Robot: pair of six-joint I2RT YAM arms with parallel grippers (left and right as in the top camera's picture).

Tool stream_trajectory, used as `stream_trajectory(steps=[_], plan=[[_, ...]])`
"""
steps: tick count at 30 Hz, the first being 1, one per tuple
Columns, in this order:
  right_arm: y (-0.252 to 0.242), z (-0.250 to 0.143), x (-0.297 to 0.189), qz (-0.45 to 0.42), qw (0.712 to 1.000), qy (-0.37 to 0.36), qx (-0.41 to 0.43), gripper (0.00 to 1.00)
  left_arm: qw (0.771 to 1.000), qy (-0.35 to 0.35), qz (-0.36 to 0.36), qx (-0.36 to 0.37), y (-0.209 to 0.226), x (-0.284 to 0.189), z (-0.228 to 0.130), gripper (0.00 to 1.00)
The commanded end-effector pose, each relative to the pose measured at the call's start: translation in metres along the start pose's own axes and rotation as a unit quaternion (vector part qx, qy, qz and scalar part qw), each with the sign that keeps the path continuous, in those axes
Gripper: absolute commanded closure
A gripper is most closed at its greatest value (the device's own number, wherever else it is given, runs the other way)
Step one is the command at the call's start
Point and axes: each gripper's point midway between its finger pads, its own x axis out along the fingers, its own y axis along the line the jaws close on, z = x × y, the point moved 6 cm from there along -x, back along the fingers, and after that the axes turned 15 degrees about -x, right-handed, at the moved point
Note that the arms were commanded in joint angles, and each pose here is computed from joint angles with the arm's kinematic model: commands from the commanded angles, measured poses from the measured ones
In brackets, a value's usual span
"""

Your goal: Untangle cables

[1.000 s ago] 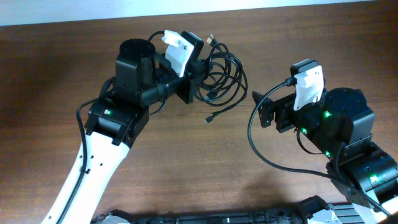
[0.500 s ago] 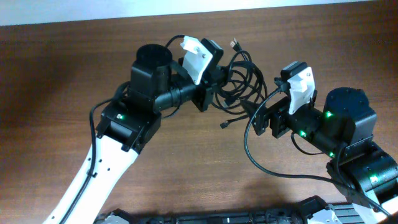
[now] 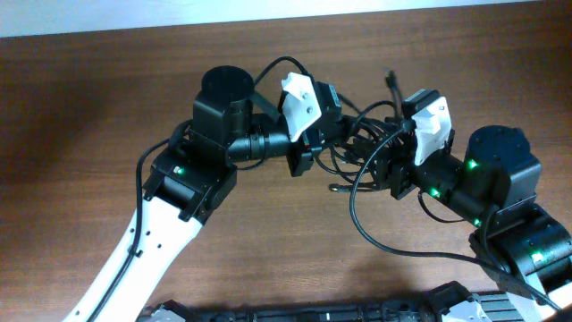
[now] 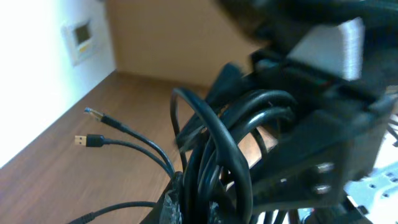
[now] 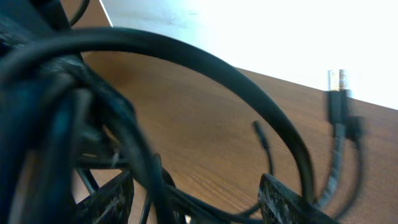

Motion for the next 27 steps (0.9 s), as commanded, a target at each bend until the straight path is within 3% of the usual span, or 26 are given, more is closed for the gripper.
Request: stream_trajectory(steps=[1,2,3,6,7,9,10,12,16,19,23,27], plan=[[0.000,0.004,-0.004,0.001,1.000,-0.008,-0.006,0.37,0.995,-0.015,-0.079,0.057,-0.025,-0.006,0.011,1.00],[0.001,0.004,-0.004,0.002,1.000,-0.008,-0.006,0.38,0.995,-0.015,-0.078,0.057,-0.025,-0.006,0.011,1.00],[0.001,0.004,-0.004,0.002,1.000,-0.008,-0.006,0.47,0.995,-0.015,-0.078,0.057,-0.025,-0.006,0.011,1.00],[0.001,0.004,-0.004,0.002,1.000,-0.008,-0.005,0.95,0.995,-0.017,-0.078,0.060,-0.025,-0.006,0.012,0.96],[0.001,0.004,-0.004,0.003,1.000,-0.008,-0.005,0.96,0.995,-0.018,-0.077,0.060,-0.025,-0.006,0.012,0.87],[0.001,0.004,-0.004,0.002,1.000,-0.008,-0.005,0.96,0.996,-0.018,-0.067,0.059,-0.023,-0.006,0.012,0.54],[0.001,0.004,-0.004,0.002,1.000,-0.008,-0.005,0.96,0.996,-0.018,-0.060,0.058,-0.021,-0.006,0.012,0.49],[0.000,0.004,-0.004,-0.002,1.000,-0.009,-0.006,0.96,0.997,-0.018,-0.051,0.057,-0.019,-0.006,0.012,0.01],[-0.010,0.002,-0.004,-0.045,0.999,0.001,0.005,0.96,0.998,-0.018,-0.028,0.049,-0.014,-0.005,0.012,0.01],[-0.022,0.000,-0.006,-0.098,0.994,0.007,0.046,0.96,0.999,-0.015,0.051,-0.007,0.004,-0.005,0.009,0.01],[-0.025,0.006,-0.007,-0.112,0.992,-0.011,0.059,0.96,0.981,-0.010,0.166,-0.102,0.030,-0.011,-0.002,0.01],[-0.027,0.014,-0.007,-0.115,0.991,-0.032,0.055,0.96,0.975,-0.012,0.187,-0.122,0.034,-0.013,-0.003,0.01]])
